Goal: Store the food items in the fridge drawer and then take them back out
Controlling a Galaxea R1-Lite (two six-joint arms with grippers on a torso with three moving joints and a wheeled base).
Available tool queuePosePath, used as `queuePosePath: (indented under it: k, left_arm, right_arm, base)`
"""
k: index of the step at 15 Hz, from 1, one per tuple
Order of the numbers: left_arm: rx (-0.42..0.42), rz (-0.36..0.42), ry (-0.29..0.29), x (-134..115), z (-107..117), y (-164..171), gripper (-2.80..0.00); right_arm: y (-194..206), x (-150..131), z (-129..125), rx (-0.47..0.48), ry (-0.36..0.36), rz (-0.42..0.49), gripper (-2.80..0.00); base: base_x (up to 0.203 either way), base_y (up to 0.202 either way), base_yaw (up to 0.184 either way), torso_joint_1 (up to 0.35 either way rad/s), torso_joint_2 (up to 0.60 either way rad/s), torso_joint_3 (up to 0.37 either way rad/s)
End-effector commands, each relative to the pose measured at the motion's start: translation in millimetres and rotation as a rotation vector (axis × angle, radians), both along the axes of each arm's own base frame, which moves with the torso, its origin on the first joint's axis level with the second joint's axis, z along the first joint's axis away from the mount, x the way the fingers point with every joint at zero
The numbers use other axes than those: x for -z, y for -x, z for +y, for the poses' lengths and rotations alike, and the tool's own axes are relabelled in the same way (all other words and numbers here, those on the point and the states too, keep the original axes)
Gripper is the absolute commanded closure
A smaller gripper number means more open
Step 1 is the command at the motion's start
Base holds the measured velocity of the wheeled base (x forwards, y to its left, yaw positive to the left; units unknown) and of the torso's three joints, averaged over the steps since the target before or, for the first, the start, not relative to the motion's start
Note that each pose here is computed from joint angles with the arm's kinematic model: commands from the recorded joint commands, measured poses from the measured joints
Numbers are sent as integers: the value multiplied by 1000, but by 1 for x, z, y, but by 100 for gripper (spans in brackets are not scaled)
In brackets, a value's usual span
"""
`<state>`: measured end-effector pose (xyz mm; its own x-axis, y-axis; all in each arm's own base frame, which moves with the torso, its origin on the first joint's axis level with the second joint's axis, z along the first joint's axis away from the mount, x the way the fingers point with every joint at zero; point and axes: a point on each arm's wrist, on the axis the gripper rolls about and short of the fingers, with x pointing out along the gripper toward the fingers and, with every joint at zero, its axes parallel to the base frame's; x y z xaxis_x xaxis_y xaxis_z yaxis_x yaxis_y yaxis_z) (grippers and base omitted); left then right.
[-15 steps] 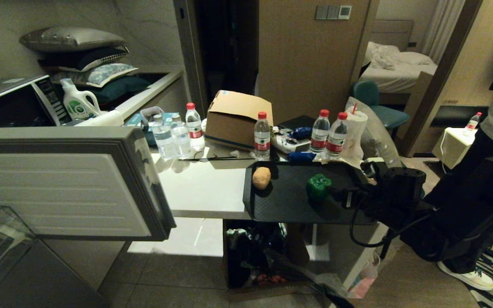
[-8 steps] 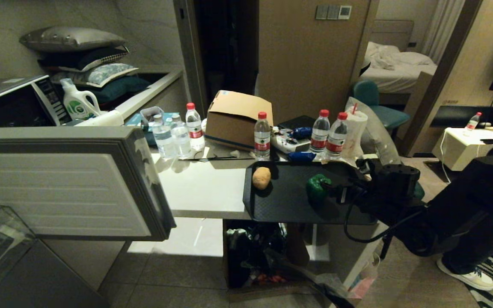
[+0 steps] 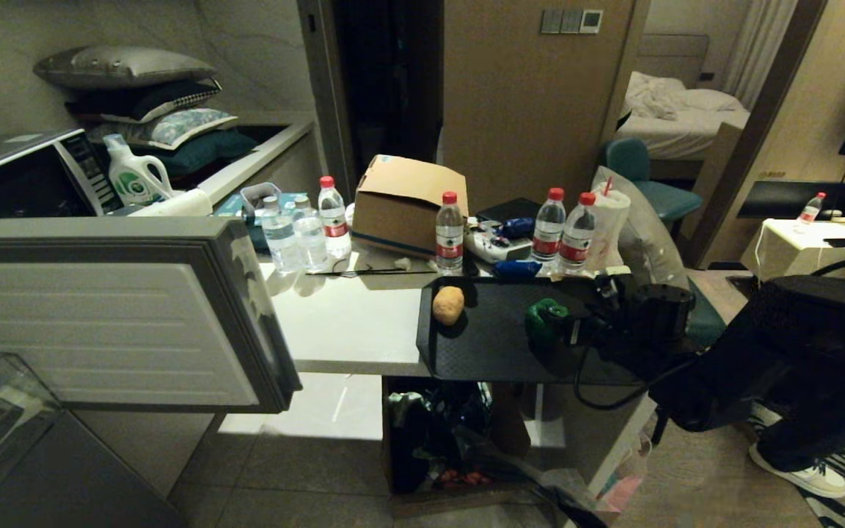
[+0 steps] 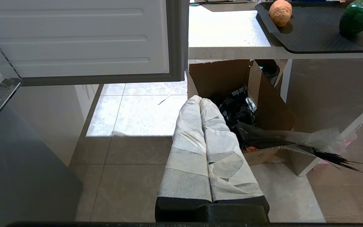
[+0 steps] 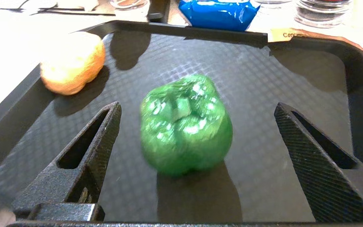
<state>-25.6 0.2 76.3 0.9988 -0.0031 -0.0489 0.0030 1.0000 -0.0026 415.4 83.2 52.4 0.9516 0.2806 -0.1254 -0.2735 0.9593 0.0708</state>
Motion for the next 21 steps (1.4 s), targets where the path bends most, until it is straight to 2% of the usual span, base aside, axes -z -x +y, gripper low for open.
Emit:
queuePosePath:
  k: [1, 12, 21]
  left_arm:
    - [0, 2, 0, 0, 0, 0, 0]
    - [0, 2, 0, 0, 0, 0, 0]
    - [0, 3, 0, 0, 0, 0, 0]
  right_arm:
    - [-10, 14, 4, -4, 1, 5, -280]
    - [-17, 4, 15, -45, -7, -46, -280]
    - [-36, 22, 18, -52, -9, -55, -280]
  base:
    - [0, 0, 0, 0, 0, 0]
    - [0, 0, 0, 0, 0, 0]
    - [0, 0, 0, 0, 0, 0]
